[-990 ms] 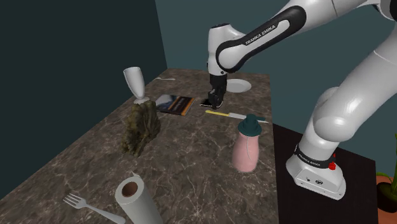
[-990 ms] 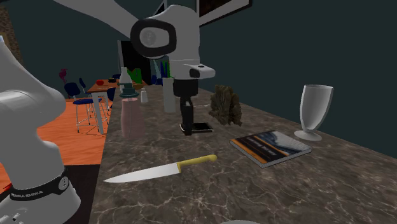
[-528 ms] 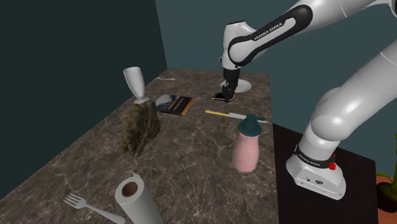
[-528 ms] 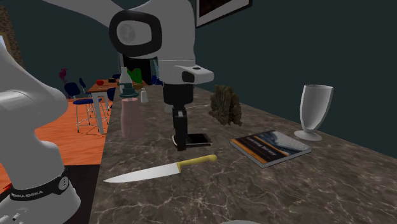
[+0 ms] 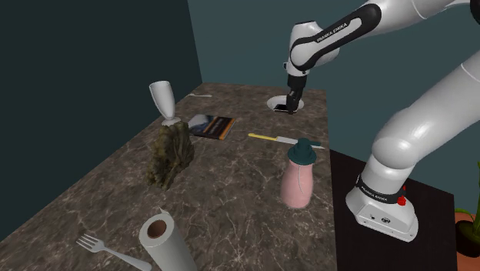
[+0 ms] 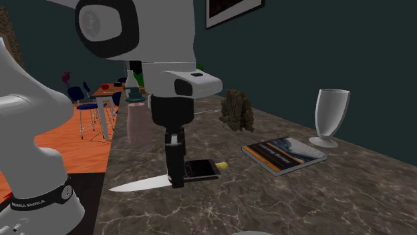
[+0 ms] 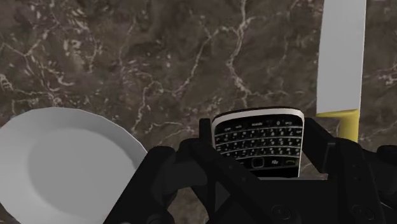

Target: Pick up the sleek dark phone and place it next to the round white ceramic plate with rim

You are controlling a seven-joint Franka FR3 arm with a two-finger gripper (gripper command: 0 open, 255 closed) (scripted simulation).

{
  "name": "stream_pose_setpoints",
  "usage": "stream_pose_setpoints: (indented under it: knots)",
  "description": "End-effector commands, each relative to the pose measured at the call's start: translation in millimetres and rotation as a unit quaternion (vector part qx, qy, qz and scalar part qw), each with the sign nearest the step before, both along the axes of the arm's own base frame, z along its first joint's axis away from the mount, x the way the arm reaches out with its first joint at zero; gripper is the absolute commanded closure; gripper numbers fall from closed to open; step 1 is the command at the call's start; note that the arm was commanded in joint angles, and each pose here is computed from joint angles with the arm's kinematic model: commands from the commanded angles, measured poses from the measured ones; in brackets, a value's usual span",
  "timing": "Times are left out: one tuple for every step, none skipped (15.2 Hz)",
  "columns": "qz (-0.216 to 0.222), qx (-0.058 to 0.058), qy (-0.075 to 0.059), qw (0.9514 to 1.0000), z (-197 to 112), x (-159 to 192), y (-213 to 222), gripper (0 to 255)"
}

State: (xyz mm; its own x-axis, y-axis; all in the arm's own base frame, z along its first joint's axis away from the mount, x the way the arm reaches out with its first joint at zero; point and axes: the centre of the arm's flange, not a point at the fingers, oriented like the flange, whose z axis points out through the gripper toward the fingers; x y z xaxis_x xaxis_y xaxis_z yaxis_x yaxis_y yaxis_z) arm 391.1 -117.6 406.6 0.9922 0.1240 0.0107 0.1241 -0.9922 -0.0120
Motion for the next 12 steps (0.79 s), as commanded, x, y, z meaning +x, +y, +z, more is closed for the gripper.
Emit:
stream_pose_setpoints:
  knots:
    - [0.001,0.0,0.0,1.0,0.7,-7.1,-27.1,255]
    - [0.001,0.0,0.0,1.0,0.7,-9.6,-40.0,255]
    - [0.001,0.0,0.0,1.0,0.7,-12.1,-53.0,255]
    - [0.001,0.0,0.0,1.0,0.7,-14.6,-66.0,255]
    - [0.001,0.0,0.0,1.0,0.7,-17.2,-78.9,255]
    - [0.001,0.0,0.0,1.0,0.7,-19.7,-91.9,255]
    - [0.001,0.0,0.0,1.0,0.7,-22.2,-104.8,255]
    - [0.001,0.0,0.0,1.0,0.7,-24.7,-117.8,255]
    - [0.001,0.0,0.0,1.0,0.7,-27.3,-130.8,255]
    - [0.001,0.0,0.0,1.0,0.7,-29.8,-143.7,255]
    - [0.001,0.0,0.0,1.0,0.7,-32.3,-156.7,255]
    - [0.001,0.0,0.0,1.0,0.7,-35.1,-171.0,255]
